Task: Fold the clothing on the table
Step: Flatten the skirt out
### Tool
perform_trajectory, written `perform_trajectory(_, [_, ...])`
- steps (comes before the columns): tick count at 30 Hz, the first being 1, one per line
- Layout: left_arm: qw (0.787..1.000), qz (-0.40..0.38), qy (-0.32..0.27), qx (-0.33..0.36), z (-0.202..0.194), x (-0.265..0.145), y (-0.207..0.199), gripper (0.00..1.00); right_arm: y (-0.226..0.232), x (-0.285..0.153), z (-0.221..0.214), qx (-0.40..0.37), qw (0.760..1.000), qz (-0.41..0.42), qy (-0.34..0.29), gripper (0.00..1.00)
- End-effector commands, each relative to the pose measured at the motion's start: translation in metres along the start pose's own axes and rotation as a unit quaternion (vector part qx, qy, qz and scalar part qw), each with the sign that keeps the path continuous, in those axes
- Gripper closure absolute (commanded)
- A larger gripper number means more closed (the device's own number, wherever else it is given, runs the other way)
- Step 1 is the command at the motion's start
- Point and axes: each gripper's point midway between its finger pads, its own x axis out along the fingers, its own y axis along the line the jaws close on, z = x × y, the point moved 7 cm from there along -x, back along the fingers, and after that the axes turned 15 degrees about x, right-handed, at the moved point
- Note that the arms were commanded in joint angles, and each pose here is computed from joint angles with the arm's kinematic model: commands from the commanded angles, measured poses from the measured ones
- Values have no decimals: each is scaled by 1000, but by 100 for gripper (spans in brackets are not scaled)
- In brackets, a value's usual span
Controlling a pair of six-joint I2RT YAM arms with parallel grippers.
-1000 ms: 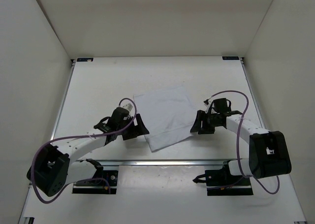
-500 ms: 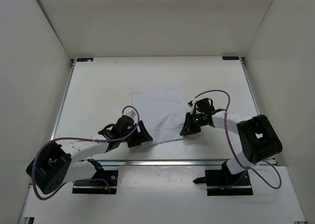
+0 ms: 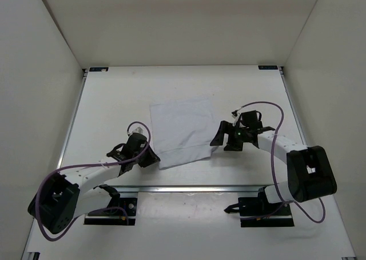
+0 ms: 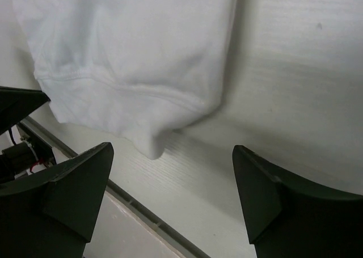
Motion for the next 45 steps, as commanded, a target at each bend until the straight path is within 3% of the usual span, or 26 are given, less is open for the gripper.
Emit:
perform_trajectory(1, [1000, 9, -7, 10, 6, -2, 2, 80, -8, -3, -12, 2, 1000, -3, 3, 16])
perform_trajectory(3, [1000, 7, 5, 16, 4, 2, 2, 90, -9, 1, -17, 1, 1000, 0, 12, 19])
perform_trajectory(8, [999, 11, 18, 26, 5, 5, 0, 100, -8, 12, -11, -15, 1000, -9, 2, 21])
perform_trajectory(18, [999, 25, 12, 28, 22, -3, 7, 100, 3, 26, 31, -76, 997, -17, -26, 31])
perform_trajectory(25, [999, 12, 24, 33, 25, 0, 3, 100, 11, 43, 28, -63, 998, 7, 2, 72])
perform_trajectory(27, [999, 12, 26, 37, 26, 1, 2, 100, 14, 43, 23, -55, 998, 15, 17, 100])
perform_trajectory(36, [995, 35, -8, 88, 77, -9, -5, 100, 54, -7, 83, -4, 997, 69, -26, 100])
perform_trajectory(41, [995, 44, 4, 94, 72, -6, 2, 100, 33, -10, 76, 57, 997, 52, 19, 99])
perform_trajectory(43, [995, 46, 18, 92, 65, -3, 4, 100, 24, -2, 62, 61, 996, 45, 45, 90])
perform_trajectory(44, [994, 41, 23, 97, 62, -2, 1, 100, 18, 2, 51, 63, 996, 33, 54, 74])
perform_trajectory(45, [994, 42, 27, 100, 59, 0, 2, 100, 10, 4, 42, 66, 996, 24, 58, 66])
